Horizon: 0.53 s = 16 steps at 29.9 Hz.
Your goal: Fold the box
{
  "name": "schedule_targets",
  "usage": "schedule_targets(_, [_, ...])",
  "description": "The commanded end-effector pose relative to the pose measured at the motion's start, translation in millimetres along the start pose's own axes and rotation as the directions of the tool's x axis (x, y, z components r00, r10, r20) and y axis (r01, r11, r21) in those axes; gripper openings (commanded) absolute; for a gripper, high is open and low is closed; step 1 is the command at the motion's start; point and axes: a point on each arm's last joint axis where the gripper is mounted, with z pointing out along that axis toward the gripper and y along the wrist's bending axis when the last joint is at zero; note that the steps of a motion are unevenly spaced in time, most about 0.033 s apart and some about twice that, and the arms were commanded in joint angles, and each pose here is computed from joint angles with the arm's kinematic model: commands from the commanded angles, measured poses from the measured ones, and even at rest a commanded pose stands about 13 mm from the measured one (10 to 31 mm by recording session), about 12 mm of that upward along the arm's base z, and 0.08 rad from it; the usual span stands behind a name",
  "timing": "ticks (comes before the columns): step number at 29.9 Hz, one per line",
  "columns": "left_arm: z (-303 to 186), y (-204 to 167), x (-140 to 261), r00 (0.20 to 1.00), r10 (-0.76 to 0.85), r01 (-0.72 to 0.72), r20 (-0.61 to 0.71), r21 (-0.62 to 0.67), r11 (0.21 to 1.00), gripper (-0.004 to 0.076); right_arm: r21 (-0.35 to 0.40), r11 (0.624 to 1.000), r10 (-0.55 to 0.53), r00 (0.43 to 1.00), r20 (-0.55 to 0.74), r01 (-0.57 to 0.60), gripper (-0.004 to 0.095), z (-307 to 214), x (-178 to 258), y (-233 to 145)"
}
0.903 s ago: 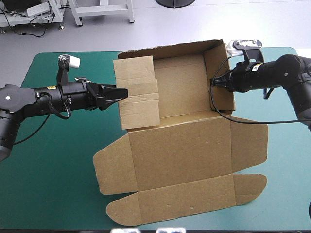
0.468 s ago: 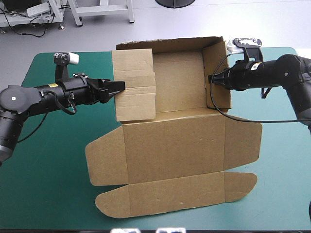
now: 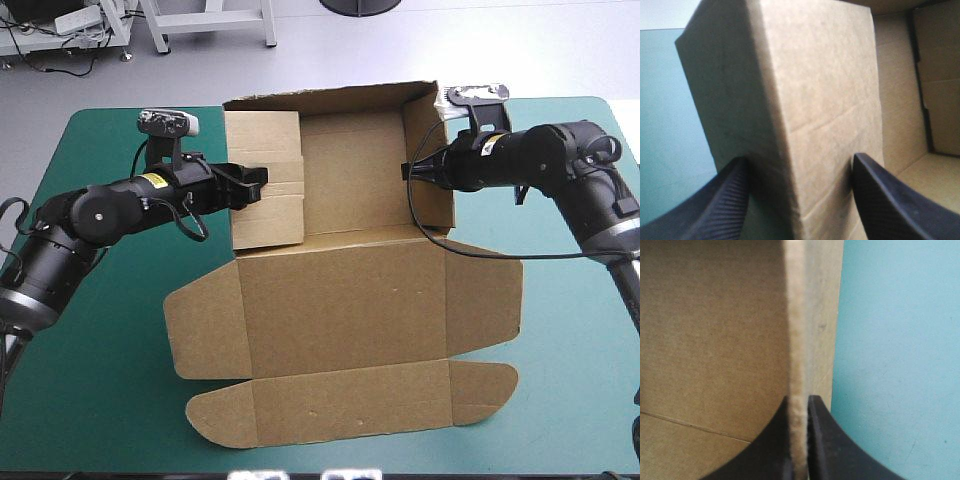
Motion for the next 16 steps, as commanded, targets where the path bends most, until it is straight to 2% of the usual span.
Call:
schedule_targets(1, [-8.4, -6.9, -12.4, 0.996, -0.021, 0.024, 0.088, -0.037, 0.999, 0.0412, -0.065, 0.998, 0.020, 0.992, 0.127, -0.012, -0.0002, -18.2, -11.0, 21.0])
schedule_targets(5, [-3.2, -3.6, -9.1, 0.997, 0.011, -0.001, 0.070, -0.132, 0.991, 0.0353, -0.021, 1.000, -0.004, 0.994, 0.110, 0.007, -0.0002, -10.9, -8.0, 28.0])
schedule_targets(9, [1.2, -1.1, -6.7, 0.997, 0.039, -0.025, 0.060, -0.221, 0.975, 0.0331, 0.020, 0.999, -0.037, 0.994, 0.099, 0.035, -0.0002, -1.7, -5.0, 37.5])
schedule_targets(11, [4.1, 0.8, -5.4, 0.998, 0.044, -0.031, 0.050, -0.252, 0.967, 0.0314, 0.018, 0.999, -0.047, 0.995, 0.093, 0.046, -0.0002, 1.6, -3.9, 41.4])
schedule_targets(16, [12.7, 1.3, -4.2, 0.999, 0.016, -0.004, 0.049, -0.240, 0.971, 0.0255, 0.022, 0.998, -0.057, 0.995, 0.085, 0.055, -0.0002, 8.2, -3.3, 44.0])
